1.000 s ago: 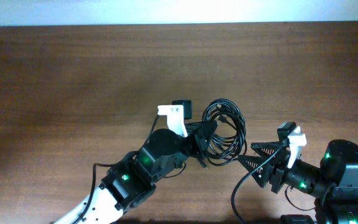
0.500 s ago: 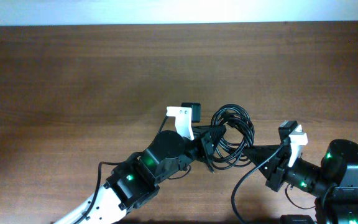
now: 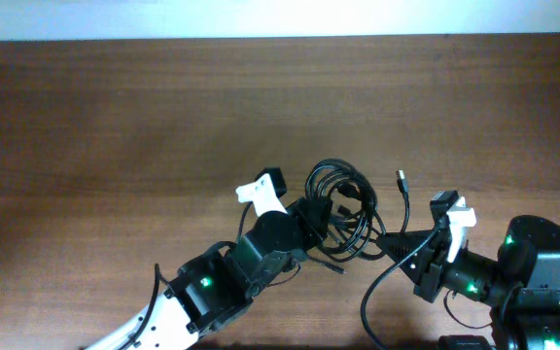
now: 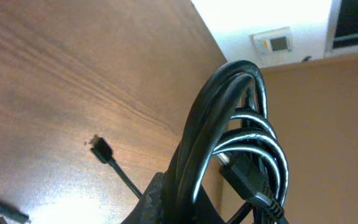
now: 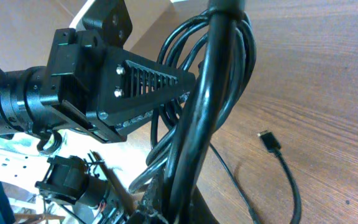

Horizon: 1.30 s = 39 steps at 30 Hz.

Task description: Untangle cables

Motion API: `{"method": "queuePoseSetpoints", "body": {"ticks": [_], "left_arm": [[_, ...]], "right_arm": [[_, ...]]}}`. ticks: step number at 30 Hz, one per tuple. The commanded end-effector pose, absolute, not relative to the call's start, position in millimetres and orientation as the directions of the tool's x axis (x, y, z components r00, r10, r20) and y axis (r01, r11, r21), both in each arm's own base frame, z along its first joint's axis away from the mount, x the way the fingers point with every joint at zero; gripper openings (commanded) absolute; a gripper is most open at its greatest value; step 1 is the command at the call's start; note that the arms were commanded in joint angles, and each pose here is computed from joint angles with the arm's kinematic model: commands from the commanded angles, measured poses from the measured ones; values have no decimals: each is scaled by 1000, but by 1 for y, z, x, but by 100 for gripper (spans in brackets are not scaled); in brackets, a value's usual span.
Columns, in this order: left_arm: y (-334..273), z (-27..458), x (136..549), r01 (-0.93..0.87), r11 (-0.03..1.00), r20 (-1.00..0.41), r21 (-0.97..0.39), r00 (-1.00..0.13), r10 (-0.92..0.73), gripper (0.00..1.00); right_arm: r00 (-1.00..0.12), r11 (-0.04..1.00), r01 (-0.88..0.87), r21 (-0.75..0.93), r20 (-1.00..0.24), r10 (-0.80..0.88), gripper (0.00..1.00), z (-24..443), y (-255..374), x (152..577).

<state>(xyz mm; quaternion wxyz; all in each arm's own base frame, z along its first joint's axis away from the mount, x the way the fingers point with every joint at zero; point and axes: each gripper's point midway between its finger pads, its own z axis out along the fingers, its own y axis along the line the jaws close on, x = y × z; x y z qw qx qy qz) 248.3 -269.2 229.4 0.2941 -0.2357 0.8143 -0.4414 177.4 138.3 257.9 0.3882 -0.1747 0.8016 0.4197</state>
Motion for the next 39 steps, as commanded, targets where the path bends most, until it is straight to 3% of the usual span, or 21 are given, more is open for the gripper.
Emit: {"method": "queuePoseSetpoints", "body": {"ticks": [1,6,7,8,9,10,14,19,25,27,29,31,32,33,39], "left_arm": [[-200,199,269,-466,305,-136,-830,-361,-923,0],[-211,196,263,-478,301,-85,-825,-422,-903,0],[-214,199,262,-462,316,-92,-829,-445,-891,0],[-219,211,262,-397,353,-131,-847,-488,-863,0],[-220,221,263,-332,396,-187,-856,-514,-837,0],[-221,242,264,-206,464,-294,-862,-542,-787,0],[-238,293,249,241,642,-640,-728,-576,-509,0],[-256,307,238,430,643,-749,-633,-550,-370,0],[-273,311,220,561,579,-787,-591,-560,-260,0],[-280,313,211,598,533,-783,-599,-578,-230,0],[-284,313,205,614,508,-778,-604,-591,-211,0],[-285,312,203,619,499,-777,-606,-596,-203,0],[-285,312,204,616,504,-777,-606,-595,-206,0],[-283,312,206,609,514,-778,-603,-591,-212,0],[-251,294,239,340,638,-680,-691,-604,-415,0]], "right_arm": [[-605,563,-645,517,-796,37,4,269,141,171],[-632,660,-546,516,-771,80,4,259,128,186],[-642,689,-507,519,-760,100,9,256,123,190],[-645,712,-479,514,-756,112,62,253,119,193],[-645,713,-477,513,-756,112,79,253,118,194],[-645,713,-477,513,-756,112,89,253,118,194],[-637,702,-494,513,-763,110,93,256,120,193],[-571,500,-684,531,-816,86,93,292,147,174],[-485,537,-712,453,-870,90,89,304,144,186],[-473,598,-676,430,-876,96,81,301,136,196],[-422,604,-709,365,-905,51,66,301,136,196],[-422,621,-696,361,-905,53,33,299,134,199],[-421,621,-696,360,-905,53,12,299,134,199],[-422,621,-696,361,-905,53,4,299,134,199],[-426,606,-705,367,-903,52,4,300,136,196]]}}
